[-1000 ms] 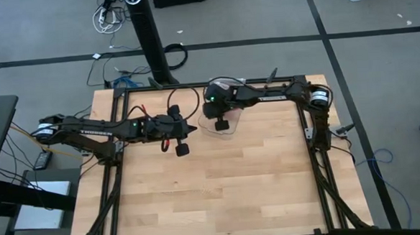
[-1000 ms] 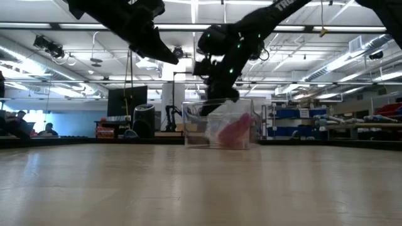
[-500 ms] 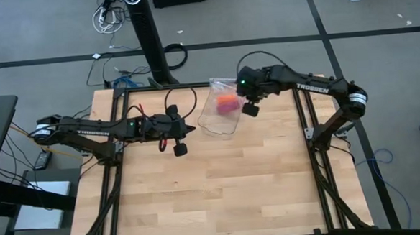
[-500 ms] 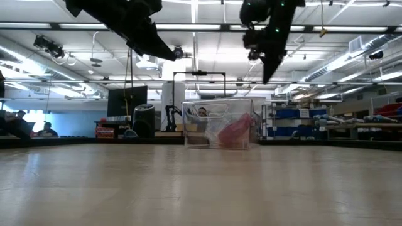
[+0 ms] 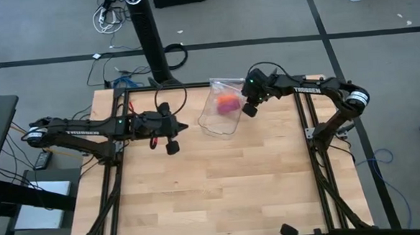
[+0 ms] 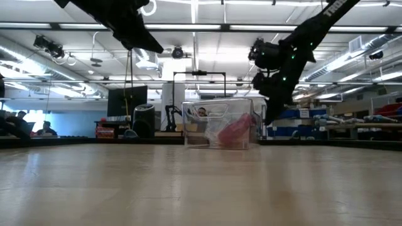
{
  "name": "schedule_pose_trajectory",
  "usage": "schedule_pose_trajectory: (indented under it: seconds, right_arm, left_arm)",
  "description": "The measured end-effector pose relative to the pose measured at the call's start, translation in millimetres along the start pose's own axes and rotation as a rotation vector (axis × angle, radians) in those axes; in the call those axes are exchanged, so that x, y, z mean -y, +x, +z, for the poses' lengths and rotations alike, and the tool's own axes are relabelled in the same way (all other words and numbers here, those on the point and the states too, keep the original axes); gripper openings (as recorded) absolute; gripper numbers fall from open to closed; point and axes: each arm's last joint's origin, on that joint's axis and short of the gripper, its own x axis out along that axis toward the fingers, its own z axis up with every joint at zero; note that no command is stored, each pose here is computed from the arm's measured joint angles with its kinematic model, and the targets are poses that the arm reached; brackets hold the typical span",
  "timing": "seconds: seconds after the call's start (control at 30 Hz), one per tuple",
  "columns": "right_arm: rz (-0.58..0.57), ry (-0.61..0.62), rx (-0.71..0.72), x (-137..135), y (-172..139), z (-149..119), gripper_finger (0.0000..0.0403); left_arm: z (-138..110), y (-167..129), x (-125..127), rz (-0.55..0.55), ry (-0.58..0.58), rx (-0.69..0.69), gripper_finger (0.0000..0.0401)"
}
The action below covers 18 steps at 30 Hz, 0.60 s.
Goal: Roll bandage
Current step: Move the transparent bin to the top center of the table
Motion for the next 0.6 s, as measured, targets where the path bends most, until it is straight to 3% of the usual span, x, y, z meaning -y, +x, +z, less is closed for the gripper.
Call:
schedule_pose_trajectory:
  seconds: [0.33, 0.6]
  right_arm:
    - [0.011, 0.007, 0.235, 1, 21, 24, 0.0000]
    - [0.061, -0.112, 0.379, -9, 9, 37, 0.0000]
  left_arm:
    - [1, -3, -5, 0.013, -0.006, 0.011, 0.0004]
    - [4, -5, -7, -0.020, 0.013, 0.069, 0.0004]
